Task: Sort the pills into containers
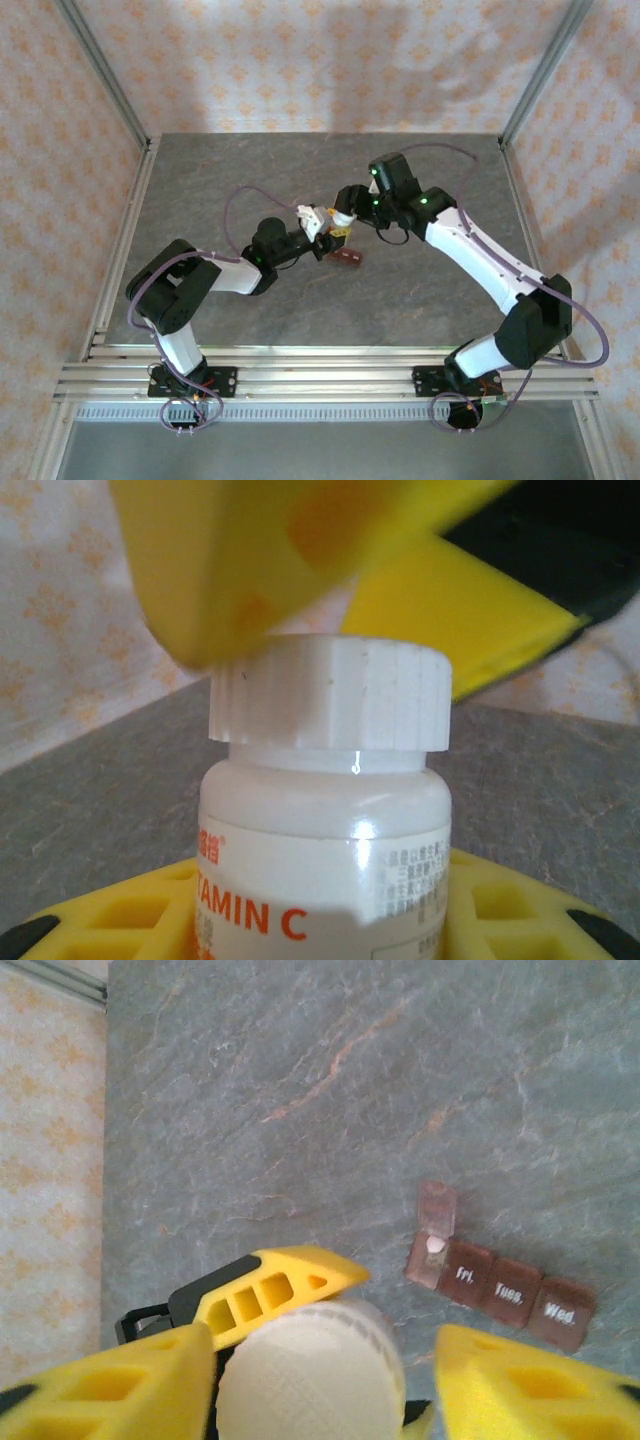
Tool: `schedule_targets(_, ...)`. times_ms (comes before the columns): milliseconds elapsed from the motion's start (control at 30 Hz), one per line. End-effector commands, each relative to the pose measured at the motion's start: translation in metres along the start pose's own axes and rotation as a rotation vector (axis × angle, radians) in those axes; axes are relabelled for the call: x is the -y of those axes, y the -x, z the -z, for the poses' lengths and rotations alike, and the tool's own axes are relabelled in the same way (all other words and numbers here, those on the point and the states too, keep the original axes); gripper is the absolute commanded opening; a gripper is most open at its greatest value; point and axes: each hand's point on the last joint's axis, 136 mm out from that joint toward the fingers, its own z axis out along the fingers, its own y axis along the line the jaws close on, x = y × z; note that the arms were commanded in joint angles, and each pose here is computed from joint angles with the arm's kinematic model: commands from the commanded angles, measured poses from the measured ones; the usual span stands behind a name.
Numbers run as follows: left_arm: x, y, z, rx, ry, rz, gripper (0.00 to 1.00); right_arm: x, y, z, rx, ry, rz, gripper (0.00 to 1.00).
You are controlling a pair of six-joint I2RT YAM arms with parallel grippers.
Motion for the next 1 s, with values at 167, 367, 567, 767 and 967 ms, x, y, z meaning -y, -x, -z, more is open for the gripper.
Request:
schedule_targets(167,-0.002,0.036,0.003,0.116,0.011,-0.06,0.0,0.0,0.031,0.052,0.07,0.017,0.237,0.78)
schedule_targets(367,0.001,0.041,0.004,0.127,-0.013,-0.053,0.0,-0.014,0.007,0.049,-0.092,0.115,0.445,0.83)
schedule_targets(567,0.003,0.046,0.003,0.138,-0.031,-0.046,0.0,-0.016,-0.003,0.038,-0.19,0.145,0.497,0.82)
schedule_targets(767,0.004,0.048,0.002,0.141,-0.039,-0.041,0.0,-0.011,-0.01,0.025,-0.234,0.135,0.503,0.77)
schedule_targets(967,0.005,0.049,0.003,0.144,-0.044,-0.041,0.0,-0.01,-0.013,0.017,-0.255,0.14,0.498,0.71)
